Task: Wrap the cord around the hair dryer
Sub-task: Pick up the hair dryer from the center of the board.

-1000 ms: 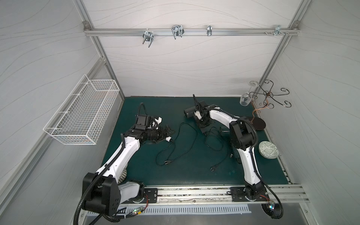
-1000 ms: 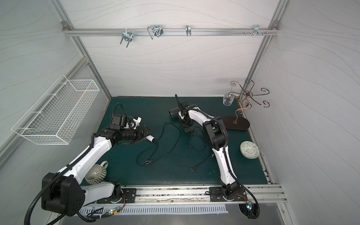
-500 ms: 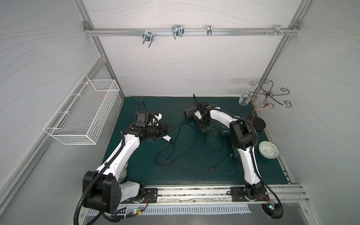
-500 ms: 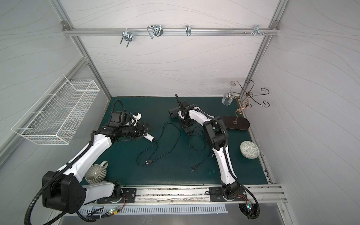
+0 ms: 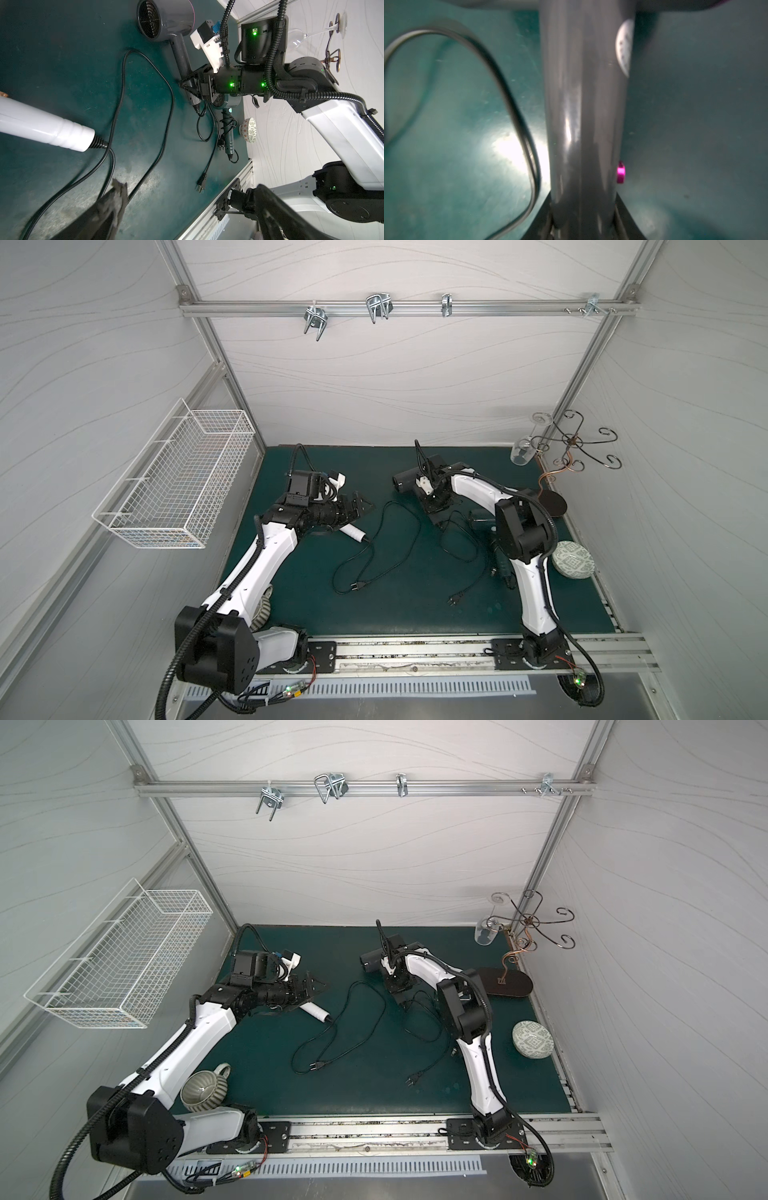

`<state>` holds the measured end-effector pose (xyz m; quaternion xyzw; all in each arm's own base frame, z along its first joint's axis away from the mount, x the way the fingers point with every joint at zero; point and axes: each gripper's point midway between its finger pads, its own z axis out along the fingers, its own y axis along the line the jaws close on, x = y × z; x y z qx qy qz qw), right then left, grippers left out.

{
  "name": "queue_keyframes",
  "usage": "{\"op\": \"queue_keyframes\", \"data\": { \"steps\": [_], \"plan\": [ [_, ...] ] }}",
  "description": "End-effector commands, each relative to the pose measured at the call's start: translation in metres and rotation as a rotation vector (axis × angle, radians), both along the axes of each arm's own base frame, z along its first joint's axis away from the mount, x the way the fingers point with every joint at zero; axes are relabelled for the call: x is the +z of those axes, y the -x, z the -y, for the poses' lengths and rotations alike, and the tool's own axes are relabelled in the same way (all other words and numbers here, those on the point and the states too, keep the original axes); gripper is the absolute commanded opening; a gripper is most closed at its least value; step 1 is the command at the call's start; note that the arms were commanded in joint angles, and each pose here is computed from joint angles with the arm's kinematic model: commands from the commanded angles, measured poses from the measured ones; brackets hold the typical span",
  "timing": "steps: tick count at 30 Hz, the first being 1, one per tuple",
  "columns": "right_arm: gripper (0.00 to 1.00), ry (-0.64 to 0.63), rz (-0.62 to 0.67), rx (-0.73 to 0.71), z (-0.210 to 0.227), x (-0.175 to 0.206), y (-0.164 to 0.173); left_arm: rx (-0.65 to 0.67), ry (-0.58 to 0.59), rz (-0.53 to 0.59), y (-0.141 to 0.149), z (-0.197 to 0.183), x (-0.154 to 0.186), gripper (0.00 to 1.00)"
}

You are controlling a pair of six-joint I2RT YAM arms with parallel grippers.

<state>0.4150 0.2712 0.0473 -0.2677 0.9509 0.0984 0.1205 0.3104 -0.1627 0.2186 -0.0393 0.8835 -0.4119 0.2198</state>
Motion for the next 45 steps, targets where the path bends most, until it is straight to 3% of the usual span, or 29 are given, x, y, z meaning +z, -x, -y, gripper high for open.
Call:
{"op": "queue_keyframes", "data": {
  "steps": [1,24,37,45],
  "plan": [
    [0.0,-0.08,0.103,0.054,-0.014,0.059,0.002,-0.014,0.0,0.07,-0.012,-0.001,0.017,0.98],
    [0.0,-0.256,0.289,0.315,-0.048,0.153,0.066,-0.017,0.076,0.108,-0.023,-0.008,0.033,0.98],
    [0.0,-0.195,0.562,0.647,-0.033,0.17,0.116,-0.082,0.111,0.165,-0.018,-0.001,0.059,0.98],
    [0.0,-0.175,0.627,0.791,-0.014,0.174,0.146,-0.135,0.09,0.156,-0.008,0.001,0.046,0.98]
  ]
}}
